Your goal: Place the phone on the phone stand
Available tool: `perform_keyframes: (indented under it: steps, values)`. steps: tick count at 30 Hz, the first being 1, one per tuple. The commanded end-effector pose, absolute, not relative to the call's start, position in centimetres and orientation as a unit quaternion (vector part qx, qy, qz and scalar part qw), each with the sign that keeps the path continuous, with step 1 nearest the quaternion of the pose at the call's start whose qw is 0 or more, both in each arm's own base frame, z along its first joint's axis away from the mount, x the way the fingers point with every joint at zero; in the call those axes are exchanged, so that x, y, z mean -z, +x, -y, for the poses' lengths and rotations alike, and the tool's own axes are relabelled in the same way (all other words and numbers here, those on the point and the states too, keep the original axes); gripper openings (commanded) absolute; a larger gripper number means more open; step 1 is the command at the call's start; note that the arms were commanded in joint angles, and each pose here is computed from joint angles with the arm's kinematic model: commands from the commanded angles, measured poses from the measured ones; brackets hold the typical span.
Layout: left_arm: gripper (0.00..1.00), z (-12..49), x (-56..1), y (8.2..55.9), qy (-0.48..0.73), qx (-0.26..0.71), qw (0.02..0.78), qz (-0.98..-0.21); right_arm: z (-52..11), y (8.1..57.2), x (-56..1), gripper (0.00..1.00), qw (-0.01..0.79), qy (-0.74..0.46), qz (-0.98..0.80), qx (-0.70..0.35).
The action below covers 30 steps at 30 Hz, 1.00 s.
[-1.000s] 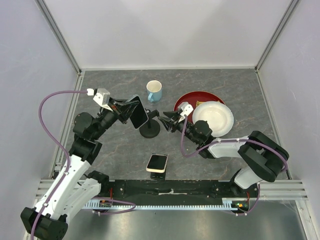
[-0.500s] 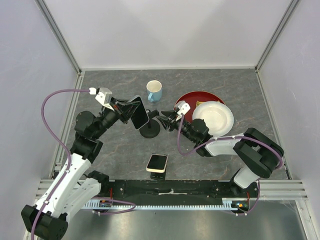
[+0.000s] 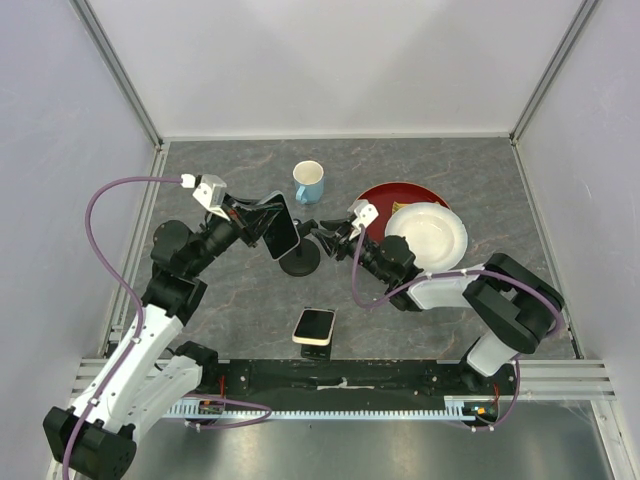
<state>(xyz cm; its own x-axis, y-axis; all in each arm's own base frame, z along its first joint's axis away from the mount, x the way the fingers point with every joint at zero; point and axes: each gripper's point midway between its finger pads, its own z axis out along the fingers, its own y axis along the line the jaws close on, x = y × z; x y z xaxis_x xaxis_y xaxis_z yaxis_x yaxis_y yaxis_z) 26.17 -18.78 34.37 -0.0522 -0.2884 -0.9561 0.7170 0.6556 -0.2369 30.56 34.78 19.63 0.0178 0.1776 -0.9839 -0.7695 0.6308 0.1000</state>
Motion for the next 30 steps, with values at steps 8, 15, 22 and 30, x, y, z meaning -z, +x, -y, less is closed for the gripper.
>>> perform_keyframes:
  steps: [8, 15, 22, 30]
  values:
    - [0.02, 18.9, -37.2, 25.7, 0.182, 0.391, 0.693, -0.578, -35.6, 31.5, -21.2, 0.38, 0.686, -0.235, -0.589, -0.356]
    - [0.02, 19.1, -36.9, 25.9, 0.184, 0.392, 0.688, -0.582, -35.8, 31.6, -21.0, 0.29, 0.683, -0.237, -0.593, -0.355]
    - [0.02, 22.0, -36.3, 25.9, 0.257, 0.466, 0.640, -0.554, -37.0, 31.0, -20.7, 0.00, 0.655, -0.270, -0.597, -0.375]
    - [0.02, 25.3, -36.6, 24.1, 0.384, 0.550, 0.588, -0.451, -37.8, 30.9, -20.9, 0.00, 0.606, -0.308, -0.593, -0.432]
